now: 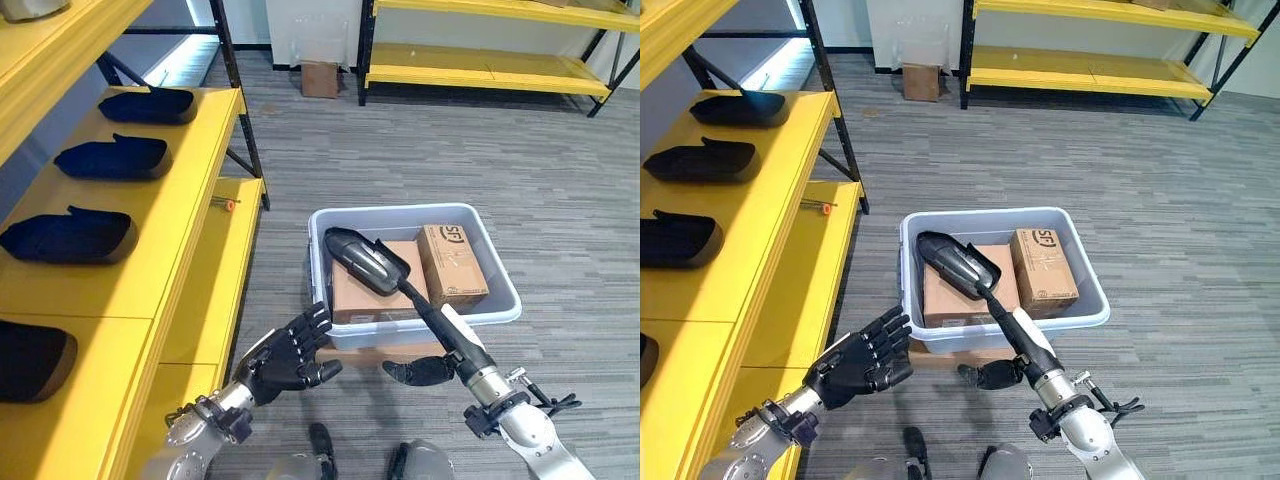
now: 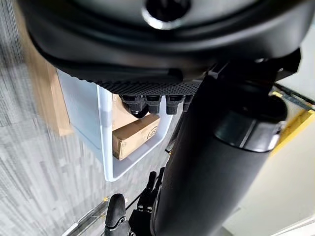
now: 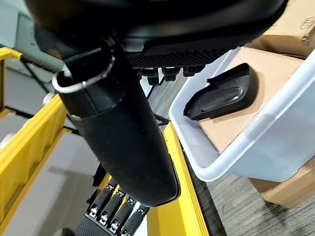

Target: Move parts from the plastic box to the shelf.

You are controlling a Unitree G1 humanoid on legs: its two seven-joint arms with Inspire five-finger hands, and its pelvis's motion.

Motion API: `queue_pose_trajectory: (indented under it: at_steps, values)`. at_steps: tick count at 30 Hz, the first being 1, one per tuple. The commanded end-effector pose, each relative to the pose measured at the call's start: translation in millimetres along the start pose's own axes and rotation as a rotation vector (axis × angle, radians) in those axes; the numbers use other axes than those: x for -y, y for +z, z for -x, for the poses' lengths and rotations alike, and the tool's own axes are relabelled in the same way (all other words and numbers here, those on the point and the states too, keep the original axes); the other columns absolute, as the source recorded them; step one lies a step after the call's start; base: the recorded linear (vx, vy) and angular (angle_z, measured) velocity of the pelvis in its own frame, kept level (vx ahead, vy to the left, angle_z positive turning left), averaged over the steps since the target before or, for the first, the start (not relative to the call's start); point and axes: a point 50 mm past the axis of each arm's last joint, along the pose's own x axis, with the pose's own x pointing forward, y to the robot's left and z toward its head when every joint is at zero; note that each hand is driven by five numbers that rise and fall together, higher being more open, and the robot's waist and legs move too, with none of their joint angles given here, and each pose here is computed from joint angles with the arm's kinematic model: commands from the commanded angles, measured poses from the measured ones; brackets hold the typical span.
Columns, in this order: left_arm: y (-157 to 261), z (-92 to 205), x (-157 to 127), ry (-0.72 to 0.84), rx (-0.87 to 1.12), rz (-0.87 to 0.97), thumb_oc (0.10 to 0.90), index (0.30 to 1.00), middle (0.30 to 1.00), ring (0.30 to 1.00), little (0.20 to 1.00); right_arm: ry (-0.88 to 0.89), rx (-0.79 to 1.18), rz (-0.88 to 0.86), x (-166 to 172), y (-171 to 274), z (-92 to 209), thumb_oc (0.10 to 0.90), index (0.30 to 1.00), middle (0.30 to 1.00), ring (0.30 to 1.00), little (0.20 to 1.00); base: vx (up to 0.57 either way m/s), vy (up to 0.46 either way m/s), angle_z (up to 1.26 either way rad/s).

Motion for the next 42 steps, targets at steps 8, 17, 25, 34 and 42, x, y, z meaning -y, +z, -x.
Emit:
queue_pose_trajectory:
  at_steps: [8,17,25,34,42]
  values:
    - [29,2,28,-0.225,0.2,0.006,0.9,1.0,1.0,1.0,1.0,0.048,0.216,0.177,8,37,-13,0.9,1.0,1.0,1.0,1.0,0.2,-0.226,0.42]
    - [27,-1,32,-0.248,0.15,-0.023,0.9,1.0,1.0,1.0,1.0,0.076,0.169,0.244,23,32,-13,0.9,1.0,1.0,1.0,1.0,0.11,-0.069,0.02]
    - [22,-5,36,-0.258,0.116,-0.009,0.9,1.0,1.0,1.0,1.0,0.051,0.186,0.35,39,35,-16,0.9,1.0,1.0,1.0,1.0,0.04,-0.041,0.02]
    - [26,-7,36,-0.268,0.056,-0.017,0.9,1.0,1.0,1.0,1.0,0.005,0.308,0.655,71,63,-31,0.9,1.0,1.0,1.0,1.0,0.01,-0.041,0.01]
    - [31,-10,35,-0.277,0.021,-0.085,0.9,1.0,1.0,1.0,1.0,-0.034,0.373,0.857,92,91,-56,0.9,1.0,1.0,1.0,1.0,0.0,-0.108,0.17]
